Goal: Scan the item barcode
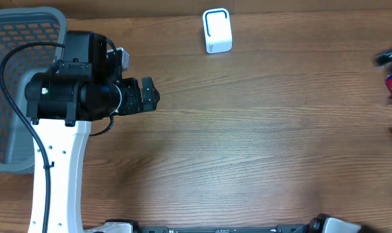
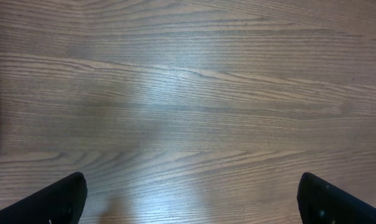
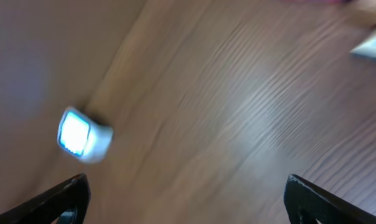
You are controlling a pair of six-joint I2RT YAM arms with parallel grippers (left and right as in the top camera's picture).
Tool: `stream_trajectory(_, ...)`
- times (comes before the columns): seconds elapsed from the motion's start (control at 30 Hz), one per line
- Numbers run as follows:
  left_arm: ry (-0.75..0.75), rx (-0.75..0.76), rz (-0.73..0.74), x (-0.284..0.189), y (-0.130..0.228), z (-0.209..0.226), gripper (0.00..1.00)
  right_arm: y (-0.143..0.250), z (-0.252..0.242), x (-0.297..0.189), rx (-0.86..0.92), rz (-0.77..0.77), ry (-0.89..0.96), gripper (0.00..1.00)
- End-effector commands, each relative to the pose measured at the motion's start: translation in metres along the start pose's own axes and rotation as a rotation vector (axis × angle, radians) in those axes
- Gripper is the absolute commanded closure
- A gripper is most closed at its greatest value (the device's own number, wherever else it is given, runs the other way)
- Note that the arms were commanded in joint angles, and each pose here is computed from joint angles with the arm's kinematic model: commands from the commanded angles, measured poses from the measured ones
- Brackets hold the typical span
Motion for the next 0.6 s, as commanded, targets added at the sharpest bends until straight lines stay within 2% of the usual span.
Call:
stream_trajectory(0.0, -0.006, 0.010, -0.007, -0.001, 0.000, 0.000, 0.00, 0.052, 0.018, 0.000, -0.150, 0.072, -0.030, 0.00)
stream_trajectory(0.17, -0.006, 0.010, -0.007, -0.001, 0.000, 0.000, 0.00, 0.136, 0.030, 0.015, -0.346, 0.268, -0.062, 0.00)
stream_trajectory(0.27, -0.006, 0.010, -0.008, -0.001, -0.001, 0.000, 0.00, 0.163, 0.032, 0.023, -0.407, 0.369, -0.053, 0.00)
stream_trajectory(0.57, -0.006, 0.010, -0.007, -0.001, 0.000, 0.000, 0.00, 0.170, 0.034, 0.046, -0.435, 0.427, 0.002, 0.00)
Point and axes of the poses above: each gripper's point midway between its finger pads, its own x axis out along the fingers, its own z axis along the line the jaws close on, y = z × x, the point moved 4 cm from there along -x, back along the fingers, and after that the axes turned 6 degrees about -x, right-handed, at the moved point
